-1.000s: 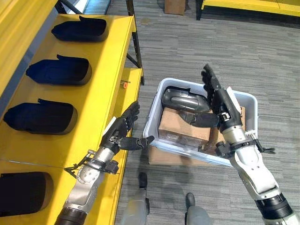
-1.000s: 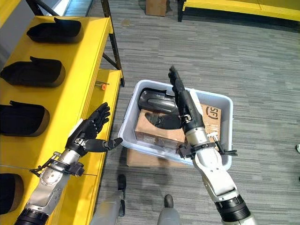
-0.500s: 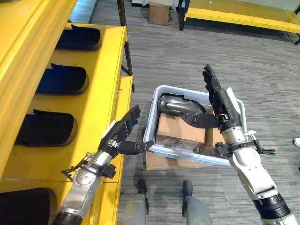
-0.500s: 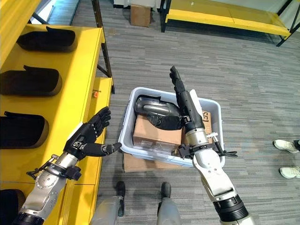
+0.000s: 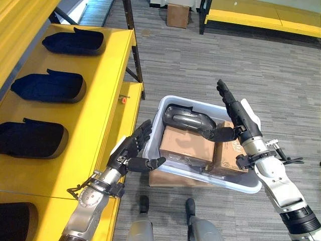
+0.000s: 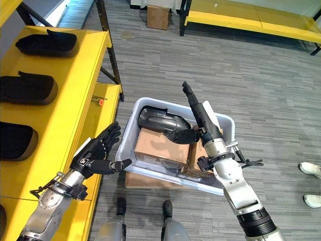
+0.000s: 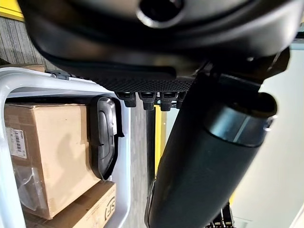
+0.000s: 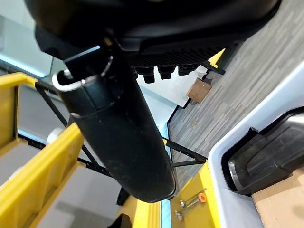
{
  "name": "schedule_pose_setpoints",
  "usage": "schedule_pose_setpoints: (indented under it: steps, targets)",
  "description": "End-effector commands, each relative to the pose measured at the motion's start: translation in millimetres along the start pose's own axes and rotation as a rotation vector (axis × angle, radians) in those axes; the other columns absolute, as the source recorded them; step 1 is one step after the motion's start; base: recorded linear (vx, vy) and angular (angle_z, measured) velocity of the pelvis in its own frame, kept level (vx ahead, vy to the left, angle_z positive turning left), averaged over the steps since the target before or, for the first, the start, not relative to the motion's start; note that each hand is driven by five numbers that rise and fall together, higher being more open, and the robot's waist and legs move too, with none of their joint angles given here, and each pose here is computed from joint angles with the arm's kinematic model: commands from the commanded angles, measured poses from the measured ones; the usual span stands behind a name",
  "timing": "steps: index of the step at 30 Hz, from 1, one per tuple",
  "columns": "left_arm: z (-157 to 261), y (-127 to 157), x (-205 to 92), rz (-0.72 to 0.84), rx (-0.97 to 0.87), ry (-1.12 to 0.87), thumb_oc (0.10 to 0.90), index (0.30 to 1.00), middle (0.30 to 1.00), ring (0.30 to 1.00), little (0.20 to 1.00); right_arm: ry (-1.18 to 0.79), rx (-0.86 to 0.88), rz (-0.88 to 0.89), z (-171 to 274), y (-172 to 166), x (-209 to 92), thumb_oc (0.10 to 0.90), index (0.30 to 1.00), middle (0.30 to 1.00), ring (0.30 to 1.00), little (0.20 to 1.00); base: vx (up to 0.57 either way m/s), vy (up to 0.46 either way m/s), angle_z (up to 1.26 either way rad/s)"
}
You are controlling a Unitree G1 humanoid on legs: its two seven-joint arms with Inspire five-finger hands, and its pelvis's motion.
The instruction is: Move parts from the plastic box to the shelf.
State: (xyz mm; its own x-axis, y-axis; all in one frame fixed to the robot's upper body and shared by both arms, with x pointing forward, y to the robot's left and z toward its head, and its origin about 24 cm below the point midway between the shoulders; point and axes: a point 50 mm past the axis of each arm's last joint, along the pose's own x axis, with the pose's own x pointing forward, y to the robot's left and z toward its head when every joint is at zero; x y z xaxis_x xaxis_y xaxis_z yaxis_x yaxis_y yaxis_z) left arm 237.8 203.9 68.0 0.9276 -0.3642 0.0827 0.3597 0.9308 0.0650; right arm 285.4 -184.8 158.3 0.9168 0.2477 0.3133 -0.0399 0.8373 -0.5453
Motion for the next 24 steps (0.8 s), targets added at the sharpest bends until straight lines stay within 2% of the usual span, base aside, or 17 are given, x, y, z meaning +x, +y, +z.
schedule_pose_setpoints:
  steps: [1,11,13,19,24]
  targets:
    - [44,-5,10,-0.067,-0.010,-0.228,0.900,1.000,1.000,1.000,1.000,-0.266,-0.156,-0.139,61,-34,41,0.900,1.000,1.000,1.000,1.000,0.03,-0.051,0.01]
    - [55,-7,17,-0.108,-0.001,-0.261,0.900,1.000,1.000,1.000,1.000,-0.272,-0.320,-0.172,71,-56,65,0.900,1.000,1.000,1.000,1.000,0.00,-0.038,0.09]
    - [60,-7,20,-0.115,-0.004,-0.286,0.900,1.000,1.000,1.000,1.000,-0.301,-0.411,-0.188,82,-60,74,0.900,1.000,1.000,1.000,1.000,-0.06,-0.050,0.05]
    - [69,-13,24,-0.139,-0.018,-0.337,0.900,1.000,1.000,1.000,1.000,-0.310,-0.459,-0.241,93,-67,90,0.900,1.000,1.000,1.000,1.000,-0.04,-0.029,0.08]
    - [72,-19,23,-0.140,-0.031,-0.348,0.900,1.000,1.000,1.000,1.000,-0.468,-0.516,-0.369,112,-68,87,0.900,1.000,1.000,1.000,1.000,-0.02,0.001,0.03]
